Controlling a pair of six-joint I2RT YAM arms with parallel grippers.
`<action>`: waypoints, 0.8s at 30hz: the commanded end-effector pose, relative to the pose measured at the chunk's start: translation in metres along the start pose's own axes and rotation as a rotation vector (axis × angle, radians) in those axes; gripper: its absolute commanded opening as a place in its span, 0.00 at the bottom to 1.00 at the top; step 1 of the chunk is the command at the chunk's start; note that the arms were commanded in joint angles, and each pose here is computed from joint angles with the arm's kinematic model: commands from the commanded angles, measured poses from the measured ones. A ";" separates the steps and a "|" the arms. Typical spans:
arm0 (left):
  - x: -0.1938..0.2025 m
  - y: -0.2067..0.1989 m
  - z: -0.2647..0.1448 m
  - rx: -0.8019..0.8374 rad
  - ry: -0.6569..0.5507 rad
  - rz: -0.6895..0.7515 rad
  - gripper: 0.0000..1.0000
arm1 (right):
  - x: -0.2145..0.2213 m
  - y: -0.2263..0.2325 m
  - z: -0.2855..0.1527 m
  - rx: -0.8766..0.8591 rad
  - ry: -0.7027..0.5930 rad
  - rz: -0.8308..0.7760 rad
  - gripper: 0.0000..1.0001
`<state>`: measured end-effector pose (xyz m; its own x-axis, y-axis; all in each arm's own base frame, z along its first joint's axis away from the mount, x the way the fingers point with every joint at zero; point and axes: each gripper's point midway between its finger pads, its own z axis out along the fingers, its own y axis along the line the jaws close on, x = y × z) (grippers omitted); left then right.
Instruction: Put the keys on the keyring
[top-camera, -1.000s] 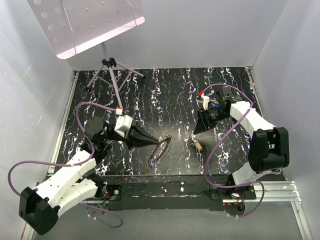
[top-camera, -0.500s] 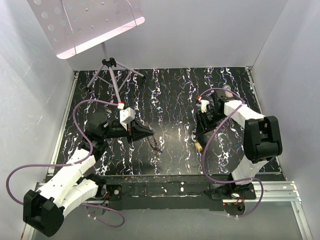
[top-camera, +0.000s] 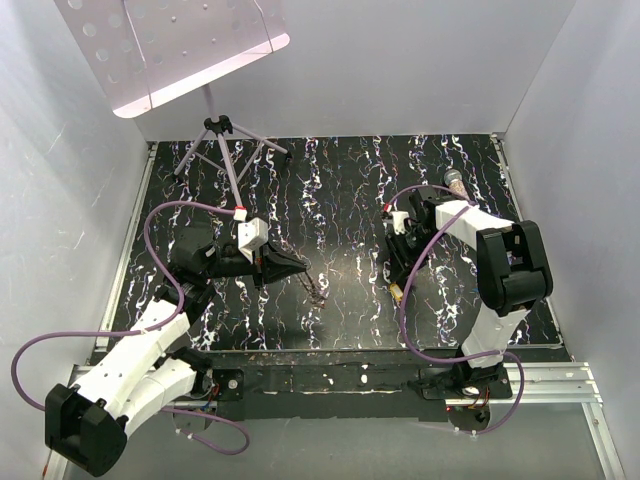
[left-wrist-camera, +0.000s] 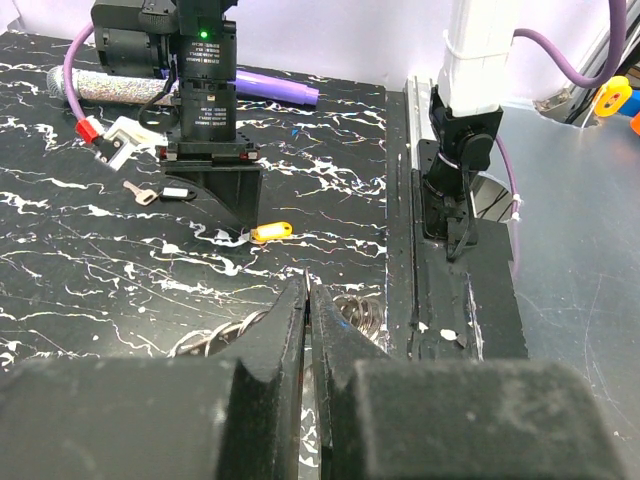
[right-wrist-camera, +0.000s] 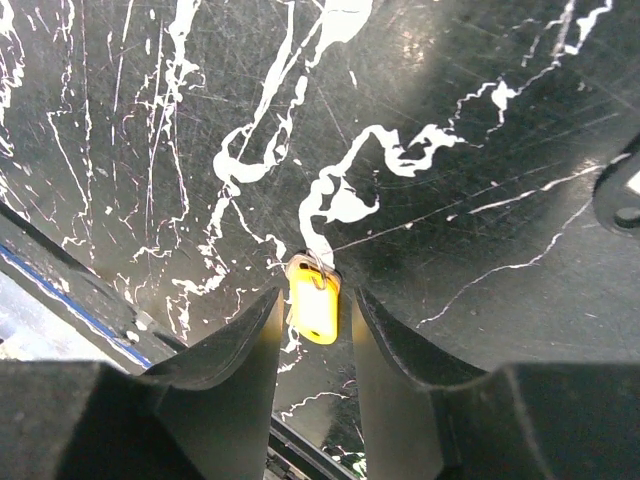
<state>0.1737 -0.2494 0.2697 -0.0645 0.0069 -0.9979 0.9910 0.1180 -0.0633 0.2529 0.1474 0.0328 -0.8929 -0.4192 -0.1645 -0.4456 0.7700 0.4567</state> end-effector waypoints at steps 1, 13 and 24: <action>-0.013 -0.004 -0.002 0.010 -0.027 0.054 0.00 | -0.007 0.004 -0.003 -0.002 0.004 -0.020 0.41; -0.013 -0.004 -0.002 0.010 -0.027 0.056 0.00 | -0.006 0.007 0.003 -0.006 0.035 -0.025 0.37; -0.013 -0.004 -0.002 0.008 -0.028 0.057 0.00 | -0.006 0.009 0.006 0.003 0.049 -0.036 0.34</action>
<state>0.1733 -0.2494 0.2699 -0.0627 0.0068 -0.9980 0.9914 0.1153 -0.0615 0.2474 0.1560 0.0250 -0.8787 -0.4613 -0.1227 -0.4625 0.7590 0.4582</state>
